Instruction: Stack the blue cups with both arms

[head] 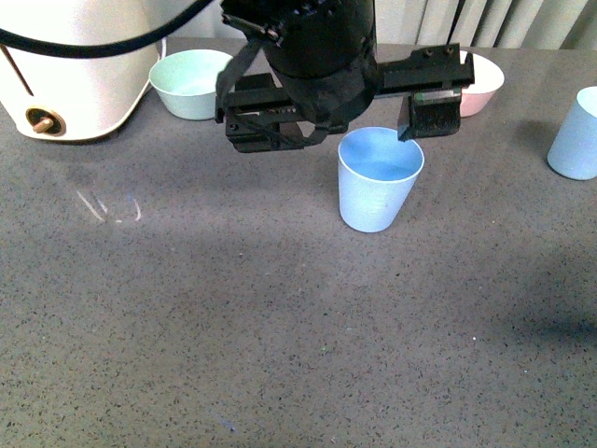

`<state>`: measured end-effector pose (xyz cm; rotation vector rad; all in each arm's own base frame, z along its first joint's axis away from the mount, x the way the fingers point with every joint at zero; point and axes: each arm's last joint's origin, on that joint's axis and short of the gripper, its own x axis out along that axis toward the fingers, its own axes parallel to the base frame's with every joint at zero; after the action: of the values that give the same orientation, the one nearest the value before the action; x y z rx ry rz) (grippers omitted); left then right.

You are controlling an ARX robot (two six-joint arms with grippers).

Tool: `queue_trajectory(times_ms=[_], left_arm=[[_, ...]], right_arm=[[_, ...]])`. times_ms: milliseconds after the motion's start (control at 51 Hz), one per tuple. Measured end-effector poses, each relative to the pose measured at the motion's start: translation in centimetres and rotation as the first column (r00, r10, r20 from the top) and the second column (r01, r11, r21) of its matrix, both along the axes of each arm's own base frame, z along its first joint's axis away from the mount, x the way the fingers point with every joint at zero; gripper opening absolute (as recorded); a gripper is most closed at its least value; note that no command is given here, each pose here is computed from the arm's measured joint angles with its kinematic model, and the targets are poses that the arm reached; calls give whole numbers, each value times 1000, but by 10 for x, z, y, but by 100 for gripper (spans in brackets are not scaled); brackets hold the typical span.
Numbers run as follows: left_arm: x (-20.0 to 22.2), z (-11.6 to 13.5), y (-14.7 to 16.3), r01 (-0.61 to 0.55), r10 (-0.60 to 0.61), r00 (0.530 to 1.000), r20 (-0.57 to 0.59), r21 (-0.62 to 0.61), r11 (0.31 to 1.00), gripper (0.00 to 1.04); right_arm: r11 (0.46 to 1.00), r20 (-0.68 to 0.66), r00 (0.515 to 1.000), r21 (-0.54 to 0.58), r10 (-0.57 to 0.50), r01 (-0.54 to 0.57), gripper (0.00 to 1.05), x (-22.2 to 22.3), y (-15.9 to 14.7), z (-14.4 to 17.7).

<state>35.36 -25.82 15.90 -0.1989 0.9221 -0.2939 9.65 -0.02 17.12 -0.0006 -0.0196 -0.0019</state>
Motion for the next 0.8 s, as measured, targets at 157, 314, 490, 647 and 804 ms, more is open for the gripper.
queue_trajectory(times_ms=[157, 314, 490, 647, 804], left_arm=[[-9, 19, 21, -29, 33, 998, 46, -93, 995, 96], [-17, 37, 52, -82, 104, 988, 112, -187, 979, 96], [-30, 53, 102, -213, 288, 844, 452, -211, 954, 85], [-83, 60, 175, -336, 269, 553, 789, -84, 938, 53], [-122, 36, 206, -329, 183, 583, 792, 24, 944, 19]], right_arm=[[1000, 0, 1000, 0, 0, 0, 96, 0, 0, 0], [1000, 0, 1000, 0, 0, 0, 96, 0, 0, 0], [1000, 0, 1000, 0, 3, -3, 96, 0, 0, 0], [1000, 0, 1000, 0, 0, 0, 96, 0, 0, 0], [1000, 0, 1000, 0, 0, 0, 96, 0, 0, 0]])
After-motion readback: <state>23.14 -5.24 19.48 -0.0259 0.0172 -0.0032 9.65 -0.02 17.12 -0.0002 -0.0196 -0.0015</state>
